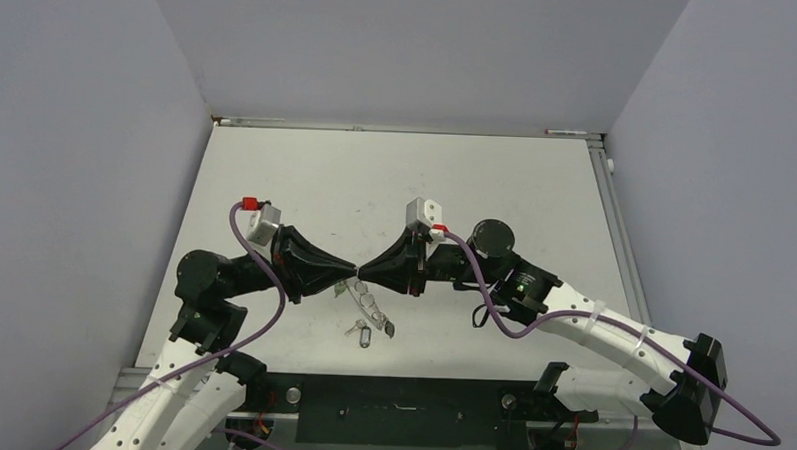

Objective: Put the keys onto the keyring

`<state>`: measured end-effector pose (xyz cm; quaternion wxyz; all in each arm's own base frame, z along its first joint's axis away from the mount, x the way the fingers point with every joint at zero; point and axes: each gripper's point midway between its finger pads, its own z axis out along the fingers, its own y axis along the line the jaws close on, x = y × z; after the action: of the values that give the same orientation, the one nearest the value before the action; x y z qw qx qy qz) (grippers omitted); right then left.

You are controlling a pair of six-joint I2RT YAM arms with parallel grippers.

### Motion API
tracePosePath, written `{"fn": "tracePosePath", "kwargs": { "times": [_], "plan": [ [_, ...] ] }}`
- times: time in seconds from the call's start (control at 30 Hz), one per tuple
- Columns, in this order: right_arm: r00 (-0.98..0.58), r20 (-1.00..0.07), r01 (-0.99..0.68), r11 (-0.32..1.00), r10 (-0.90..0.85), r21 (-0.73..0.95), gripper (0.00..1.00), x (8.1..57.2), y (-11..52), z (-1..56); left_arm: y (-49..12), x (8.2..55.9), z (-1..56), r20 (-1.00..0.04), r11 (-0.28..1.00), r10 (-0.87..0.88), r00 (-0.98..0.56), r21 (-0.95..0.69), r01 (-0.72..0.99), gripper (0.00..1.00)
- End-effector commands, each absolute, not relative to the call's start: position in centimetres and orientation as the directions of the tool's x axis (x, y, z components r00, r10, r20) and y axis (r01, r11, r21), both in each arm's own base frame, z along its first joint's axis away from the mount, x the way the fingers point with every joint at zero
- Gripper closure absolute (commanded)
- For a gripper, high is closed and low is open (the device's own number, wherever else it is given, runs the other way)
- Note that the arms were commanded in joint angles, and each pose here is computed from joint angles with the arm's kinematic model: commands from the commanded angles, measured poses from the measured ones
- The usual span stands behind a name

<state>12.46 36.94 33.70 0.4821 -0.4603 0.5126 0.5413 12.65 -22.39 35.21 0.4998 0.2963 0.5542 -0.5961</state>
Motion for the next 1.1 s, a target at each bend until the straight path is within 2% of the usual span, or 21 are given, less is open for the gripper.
{"fn": "tracePosePath", "kwargs": {
  "times": [0.0, 0.2, 0.27, 0.33, 0.43, 0.63, 0.87, 1.07],
  "plan": [
    [-0.021, -0.986, -0.998, -0.064, 0.166, 0.011, 0.95, 11.0, 36.3, 37.1, -22.4, 12.4, 36.0, -0.912, 0.103, -0.282, -0.296, -0.336, 0.936, 1.0],
    [-0.02, -0.985, -0.997, -0.074, 0.171, 0.007, 0.95, 10.9, 36.3, 37.1, -22.4, 12.4, 35.9, -0.912, 0.101, -0.28, -0.298, -0.337, 0.936, 1.0],
    [-0.025, -0.986, -0.997, -0.074, 0.165, 0.013, 0.89, 11.0, 36.4, 37.0, -22.4, 12.4, 35.9, -0.912, 0.098, -0.279, -0.3, -0.338, 0.936, 1.0],
    [-0.029, -0.986, -0.997, -0.08, 0.165, 0.016, 0.78, 11.0, 36.6, 37.0, -22.4, 12.2, 35.9, -0.913, 0.095, -0.279, -0.297, -0.334, 0.938, 1.0],
    [-0.03, -0.985, -0.996, -0.087, 0.171, 0.015, 0.73, 10.9, 36.6, 37.2, -22.3, 12.2, 36.0, -0.913, 0.1, -0.284, -0.293, -0.332, 0.938, 1.0],
    [-0.035, -0.985, -0.996, -0.084, 0.168, 0.021, 0.78, 11.0, 36.8, 37.1, -22.3, 12.2, 36.0, -0.913, 0.101, -0.286, -0.29, -0.33, 0.938, 1.0],
    [-0.048, -0.989, -0.996, -0.08, 0.14, 0.037, 0.94, 11.3, 37.2, 36.2, -22.3, 12.1, 36.1, -0.914, 0.1, -0.288, -0.287, -0.327, 0.94, 1.0],
    [-0.01, -0.99, -0.997, -0.079, 0.142, -0.001, 0.95, 11.3, 37.1, 36.3, -22.3, 12.0, 36.2, -0.915, 0.093, -0.285, -0.284, -0.322, 0.942, 1.0]
  ]
}}
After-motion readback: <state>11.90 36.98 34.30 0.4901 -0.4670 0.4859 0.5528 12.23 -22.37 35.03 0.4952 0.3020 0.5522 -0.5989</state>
